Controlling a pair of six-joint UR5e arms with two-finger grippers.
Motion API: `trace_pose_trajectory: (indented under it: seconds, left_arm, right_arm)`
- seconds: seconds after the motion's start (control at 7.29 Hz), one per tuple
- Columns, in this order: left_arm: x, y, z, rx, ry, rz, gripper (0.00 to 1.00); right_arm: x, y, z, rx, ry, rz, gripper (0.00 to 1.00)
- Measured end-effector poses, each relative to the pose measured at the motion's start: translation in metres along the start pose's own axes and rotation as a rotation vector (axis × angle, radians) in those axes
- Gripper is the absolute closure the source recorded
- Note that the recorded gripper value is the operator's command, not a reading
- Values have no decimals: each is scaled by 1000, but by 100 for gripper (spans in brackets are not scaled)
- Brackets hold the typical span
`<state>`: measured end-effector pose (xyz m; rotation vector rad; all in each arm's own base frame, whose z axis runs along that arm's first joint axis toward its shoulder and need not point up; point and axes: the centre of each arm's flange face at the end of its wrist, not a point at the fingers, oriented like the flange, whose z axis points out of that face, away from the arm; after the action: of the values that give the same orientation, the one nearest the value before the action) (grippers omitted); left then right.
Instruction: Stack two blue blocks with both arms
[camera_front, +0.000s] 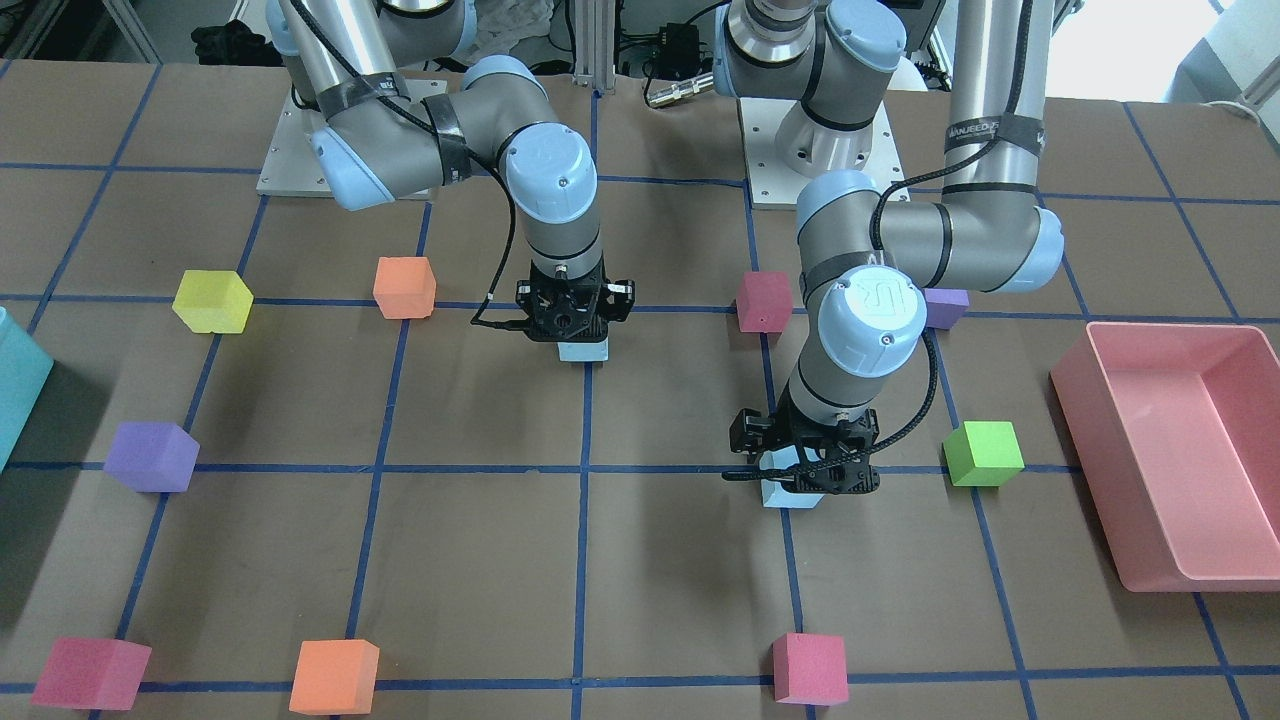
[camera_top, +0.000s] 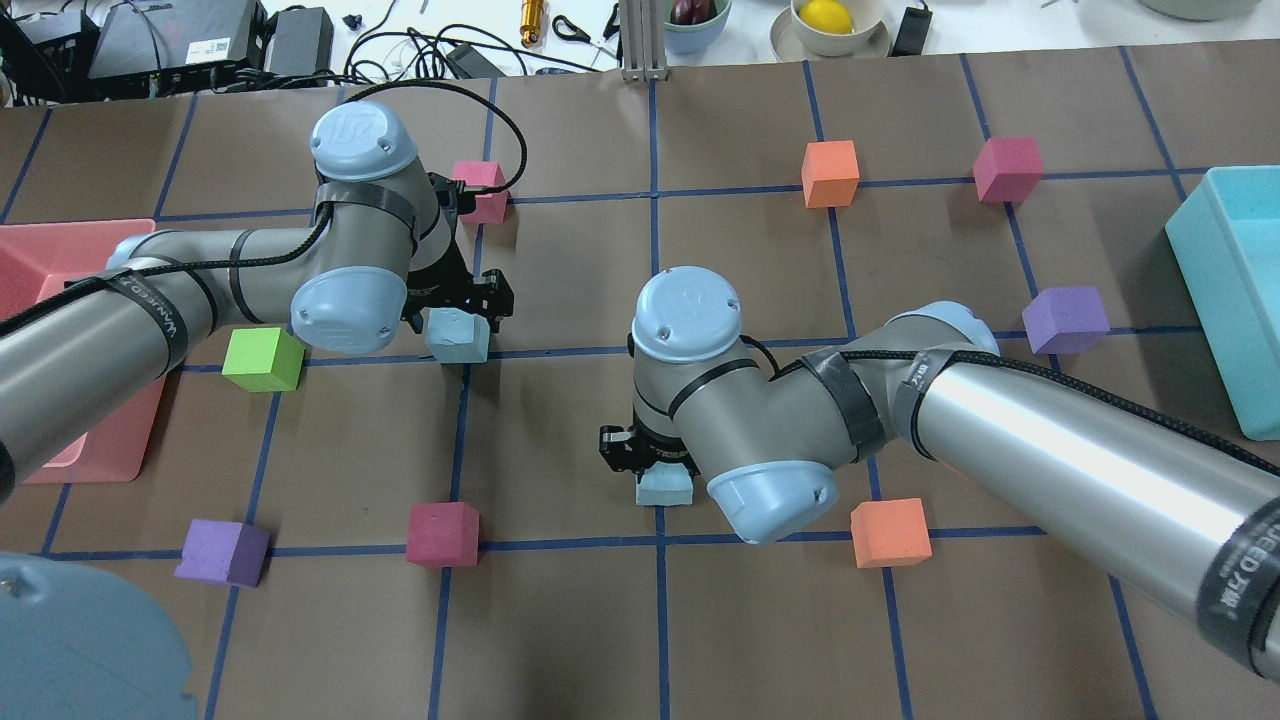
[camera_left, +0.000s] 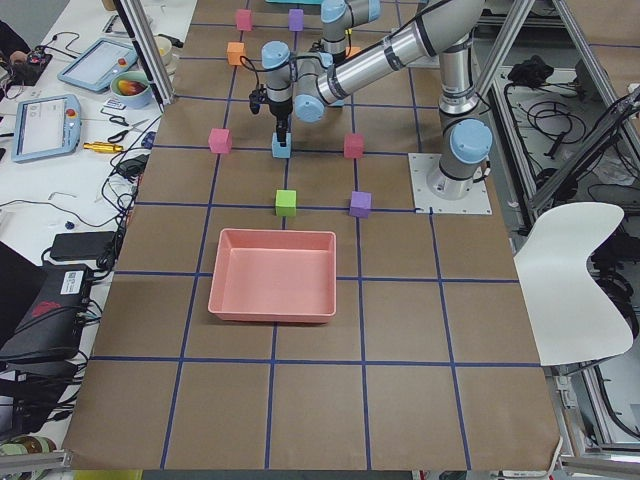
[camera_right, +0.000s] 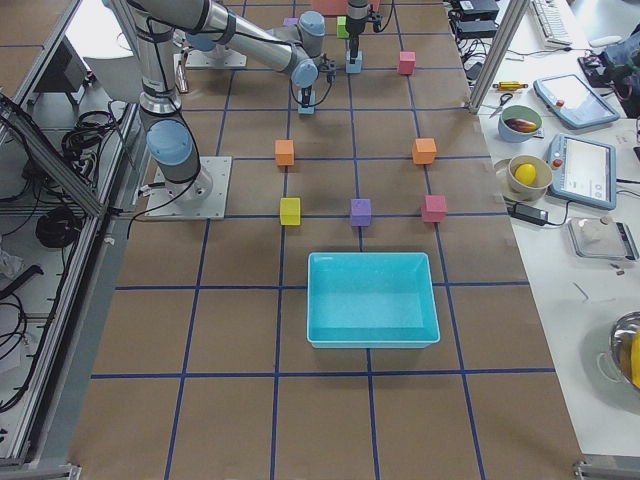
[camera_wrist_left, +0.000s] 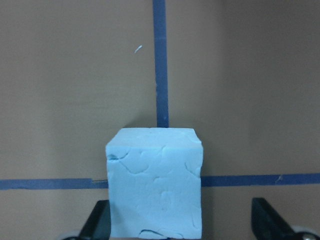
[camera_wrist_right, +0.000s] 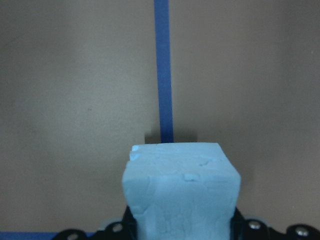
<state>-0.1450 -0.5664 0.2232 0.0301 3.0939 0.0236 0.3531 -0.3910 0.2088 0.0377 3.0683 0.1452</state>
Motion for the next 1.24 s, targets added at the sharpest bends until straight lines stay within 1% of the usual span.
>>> trace_pose_trajectory:
  seconds: [0.14, 0.27, 0.41, 0.55, 0.69, 0.82, 0.96, 1.1, 1.24]
  left_arm:
    - [-2, 0, 1, -1, -9, 0, 1]
    - [-2, 0, 3, -6, -12, -3, 5]
    - [-2, -1, 6, -11, -13, -7, 11]
    - [-2, -2, 10, -18, -13, -12, 13]
    - [-2, -3, 16, -25, -12, -15, 36]
    - [-2, -4, 19, -24, -12, -12, 67]
    - [-2, -8, 18, -17, -11, -6, 82]
    - [-3, -12, 12, -4, -10, -6, 83]
    - [-9, -15, 3, 6, -8, -13, 89]
  right_arm:
    - [-3, 2, 1, -1, 1, -6, 17]
    - [-4, 3, 2, -2, 2, -9, 0]
    - [-4, 4, 2, -2, 2, -10, 0]
    - [-4, 3, 1, -1, 0, -9, 0]
    - [-4, 2, -2, 4, -3, -7, 0]
    - [-3, -3, -9, 18, -8, -2, 0]
    - [0, -13, -24, 43, -17, 7, 0]
    - [3, -26, -45, 63, -29, 21, 0]
    - [11, -45, -69, 70, -33, 47, 0]
